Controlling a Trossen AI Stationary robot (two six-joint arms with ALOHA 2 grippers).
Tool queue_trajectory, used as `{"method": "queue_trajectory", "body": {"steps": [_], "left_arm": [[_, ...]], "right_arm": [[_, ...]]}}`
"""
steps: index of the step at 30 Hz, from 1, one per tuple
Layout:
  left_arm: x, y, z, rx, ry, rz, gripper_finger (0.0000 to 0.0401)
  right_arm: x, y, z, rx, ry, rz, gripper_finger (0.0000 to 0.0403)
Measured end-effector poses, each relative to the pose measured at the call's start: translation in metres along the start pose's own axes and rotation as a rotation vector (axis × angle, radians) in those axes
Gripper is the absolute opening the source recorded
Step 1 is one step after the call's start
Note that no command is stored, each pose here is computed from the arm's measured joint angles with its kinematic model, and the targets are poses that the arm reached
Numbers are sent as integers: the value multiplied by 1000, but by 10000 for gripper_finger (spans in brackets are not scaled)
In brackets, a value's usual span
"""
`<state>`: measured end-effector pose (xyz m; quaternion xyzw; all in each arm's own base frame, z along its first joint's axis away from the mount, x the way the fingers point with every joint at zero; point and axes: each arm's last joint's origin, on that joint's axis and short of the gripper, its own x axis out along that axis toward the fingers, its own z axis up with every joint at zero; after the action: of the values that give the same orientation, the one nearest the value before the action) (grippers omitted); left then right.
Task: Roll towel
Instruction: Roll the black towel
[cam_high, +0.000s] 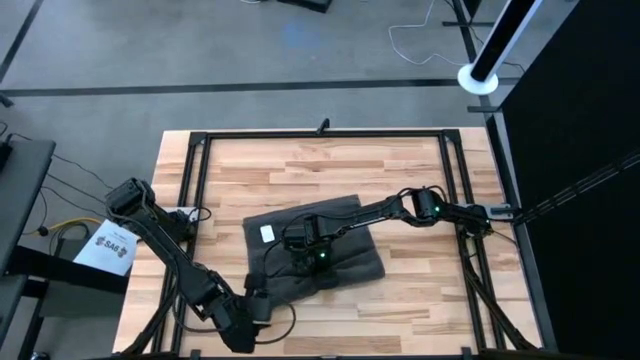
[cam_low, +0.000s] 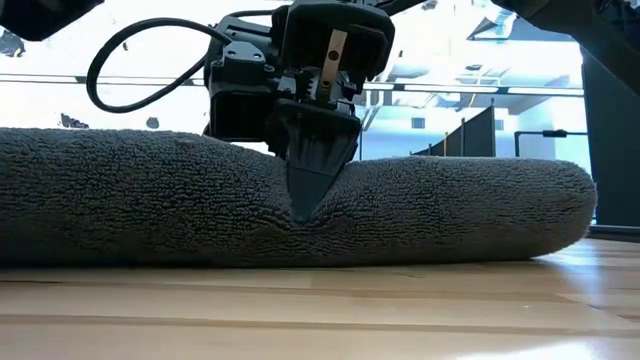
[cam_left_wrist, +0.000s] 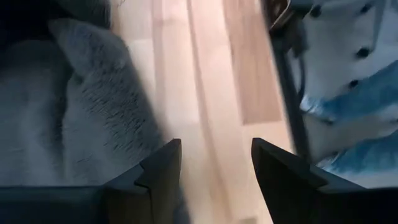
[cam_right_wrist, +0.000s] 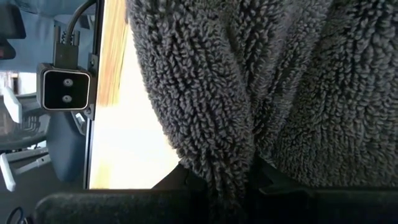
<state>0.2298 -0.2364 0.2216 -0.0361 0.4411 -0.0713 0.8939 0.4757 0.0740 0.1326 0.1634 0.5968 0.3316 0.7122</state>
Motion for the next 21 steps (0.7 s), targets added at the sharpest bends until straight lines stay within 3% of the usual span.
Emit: {"method": "queue_trajectory", "body": {"steps": [3, 8, 14, 21], "left_arm": [[5, 11, 7, -56, 1, 20, 181], [2, 22, 14, -56, 36, 111, 199], [2, 23, 14, -26, 40, 122, 243], [33, 19, 1, 0, 138, 192, 300]], "right_arm": [[0, 0, -1, -16, 11, 1, 24], [0, 1, -4, -42, 31, 3, 24], [0, 1, -5, -55, 42, 5, 24], [-1, 0, -4, -59, 37, 0, 24]]}}
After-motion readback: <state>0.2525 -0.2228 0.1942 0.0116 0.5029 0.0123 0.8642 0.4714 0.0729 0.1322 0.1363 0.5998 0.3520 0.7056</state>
